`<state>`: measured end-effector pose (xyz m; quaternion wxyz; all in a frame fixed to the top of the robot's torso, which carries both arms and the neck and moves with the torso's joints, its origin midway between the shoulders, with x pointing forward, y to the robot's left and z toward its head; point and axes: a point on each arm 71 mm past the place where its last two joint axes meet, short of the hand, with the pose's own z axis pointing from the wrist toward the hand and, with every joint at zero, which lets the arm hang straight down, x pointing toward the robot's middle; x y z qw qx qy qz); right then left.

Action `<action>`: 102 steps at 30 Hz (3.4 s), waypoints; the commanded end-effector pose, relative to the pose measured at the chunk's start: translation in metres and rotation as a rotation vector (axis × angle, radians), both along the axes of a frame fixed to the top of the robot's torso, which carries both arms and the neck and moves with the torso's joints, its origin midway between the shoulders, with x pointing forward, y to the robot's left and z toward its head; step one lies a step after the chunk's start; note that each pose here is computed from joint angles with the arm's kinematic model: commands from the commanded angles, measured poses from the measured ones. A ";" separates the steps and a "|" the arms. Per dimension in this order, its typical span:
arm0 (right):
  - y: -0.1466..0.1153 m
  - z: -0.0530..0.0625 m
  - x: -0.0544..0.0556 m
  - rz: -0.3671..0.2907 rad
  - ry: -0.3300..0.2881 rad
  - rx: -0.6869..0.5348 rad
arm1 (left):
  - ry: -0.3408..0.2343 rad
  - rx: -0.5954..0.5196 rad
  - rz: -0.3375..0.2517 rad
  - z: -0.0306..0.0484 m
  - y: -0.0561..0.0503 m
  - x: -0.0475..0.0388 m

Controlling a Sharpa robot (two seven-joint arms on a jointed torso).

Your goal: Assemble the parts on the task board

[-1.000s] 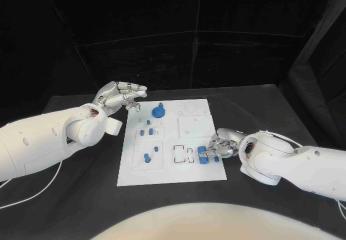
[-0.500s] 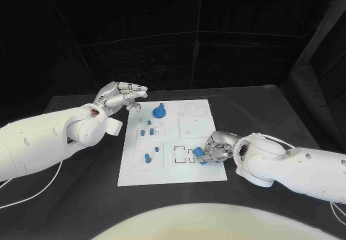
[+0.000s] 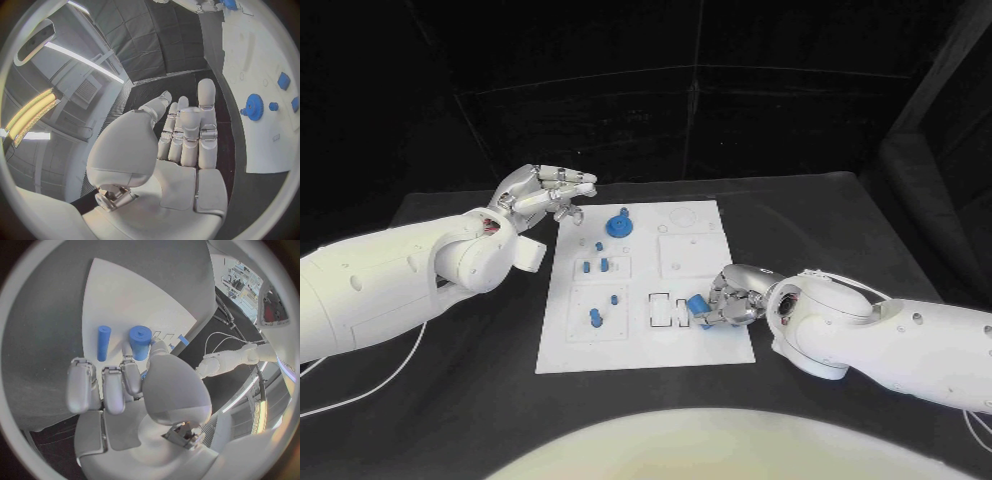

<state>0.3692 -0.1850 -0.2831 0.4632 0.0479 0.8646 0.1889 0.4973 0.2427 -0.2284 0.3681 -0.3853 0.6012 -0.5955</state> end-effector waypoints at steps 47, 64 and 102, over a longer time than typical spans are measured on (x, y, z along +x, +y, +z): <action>0.043 0.004 -0.005 -0.131 0.020 0.166 | -0.002 -0.016 -0.021 0.0013 -0.007 -0.0001; 0.060 0.007 -0.001 -0.093 -0.045 0.176 | 0.000 -0.014 -0.022 0.0011 -0.009 0.0003; 0.056 0.016 -0.012 0.078 -0.064 0.234 | 0.002 -0.012 -0.019 0.0007 -0.006 0.0005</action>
